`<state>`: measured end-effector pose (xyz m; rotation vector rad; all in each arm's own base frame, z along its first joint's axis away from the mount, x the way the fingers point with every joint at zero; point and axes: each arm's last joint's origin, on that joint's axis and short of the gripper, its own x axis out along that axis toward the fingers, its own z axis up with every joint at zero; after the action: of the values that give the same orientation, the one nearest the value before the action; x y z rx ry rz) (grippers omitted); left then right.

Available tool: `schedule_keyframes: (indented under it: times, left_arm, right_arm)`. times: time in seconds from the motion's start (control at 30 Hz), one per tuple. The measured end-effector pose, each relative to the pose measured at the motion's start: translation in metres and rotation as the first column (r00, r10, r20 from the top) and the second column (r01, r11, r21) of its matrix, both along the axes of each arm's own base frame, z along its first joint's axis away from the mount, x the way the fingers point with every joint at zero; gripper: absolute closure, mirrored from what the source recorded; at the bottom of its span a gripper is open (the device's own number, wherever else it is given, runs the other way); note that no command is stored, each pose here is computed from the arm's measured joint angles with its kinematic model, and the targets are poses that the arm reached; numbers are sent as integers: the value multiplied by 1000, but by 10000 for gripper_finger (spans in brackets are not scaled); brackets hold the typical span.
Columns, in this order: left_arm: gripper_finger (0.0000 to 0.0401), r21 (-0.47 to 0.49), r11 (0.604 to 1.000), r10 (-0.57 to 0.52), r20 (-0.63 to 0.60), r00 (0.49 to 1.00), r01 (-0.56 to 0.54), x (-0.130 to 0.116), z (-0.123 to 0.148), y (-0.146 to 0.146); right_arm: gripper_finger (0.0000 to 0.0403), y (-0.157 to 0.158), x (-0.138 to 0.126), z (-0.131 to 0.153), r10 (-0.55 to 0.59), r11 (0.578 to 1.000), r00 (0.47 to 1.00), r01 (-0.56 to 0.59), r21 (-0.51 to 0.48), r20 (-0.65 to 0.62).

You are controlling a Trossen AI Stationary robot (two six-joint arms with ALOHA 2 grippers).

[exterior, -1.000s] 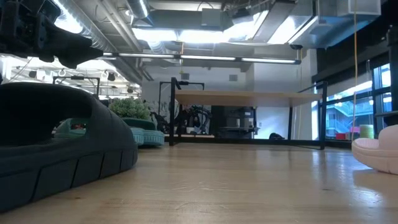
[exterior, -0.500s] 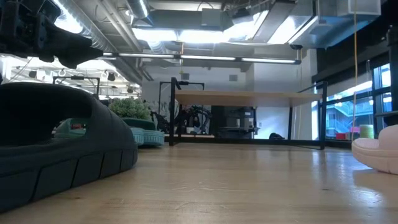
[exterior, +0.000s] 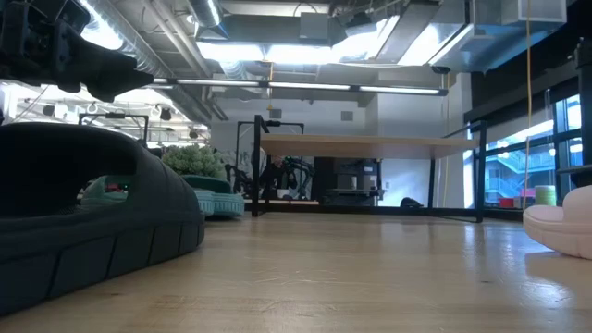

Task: Pick and place slides into the shelf
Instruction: Put the right pink slide on the shelf

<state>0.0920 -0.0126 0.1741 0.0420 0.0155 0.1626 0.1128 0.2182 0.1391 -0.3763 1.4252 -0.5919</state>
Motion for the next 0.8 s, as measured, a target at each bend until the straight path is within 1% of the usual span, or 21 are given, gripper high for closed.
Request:
schedule_keyframes:
  times: [0.07,0.17,0.3,0.33,0.37,0.4,0.5,0.6,0.67,0.7,0.8]
  left_arm:
    - [138,0,1000,0,-1,1000,0,0,0,0]
    - [138,0,1000,0,0,1000,0,0,0,0]
    - [138,0,1000,0,0,1000,0,0,0,0]
    - [138,0,1000,0,0,1000,0,0,0,0]
    - [138,0,1000,0,0,1000,0,0,0,0]
    - [138,0,1000,0,-1,1000,0,0,0,0]
    - [138,0,1000,0,0,1000,0,0,0,0]
    - [138,1,1000,0,-1,1000,0,0,0,0]
    - [138,1,1000,1,-1,1000,-1,0,0,0]
    - [138,0,1000,1,0,1000,-1,0,0,0]
    - [138,0,1000,0,0,1000,0,0,0,0]
  right_arm:
    - [391,0,0,0,-5,1000,1000,5,5,-7]
    - [385,2,0,6,-47,999,999,47,-3,-9]
    - [387,7,2,33,-102,991,995,101,-85,-7]
    - [390,10,4,41,-103,991,995,102,-86,-4]
    - [391,13,6,47,-95,994,995,95,-52,7]
    - [391,15,9,53,-76,997,997,76,-1,27]
    - [391,8,20,77,-113,993,986,107,53,126]
    - [391,-1,33,98,-123,990,961,101,101,246]
    - [391,-11,42,112,-129,989,936,97,112,326]
    - [391,-17,46,118,-114,991,927,81,107,356]
    - [391,-38,61,131,-60,998,920,42,56,387]
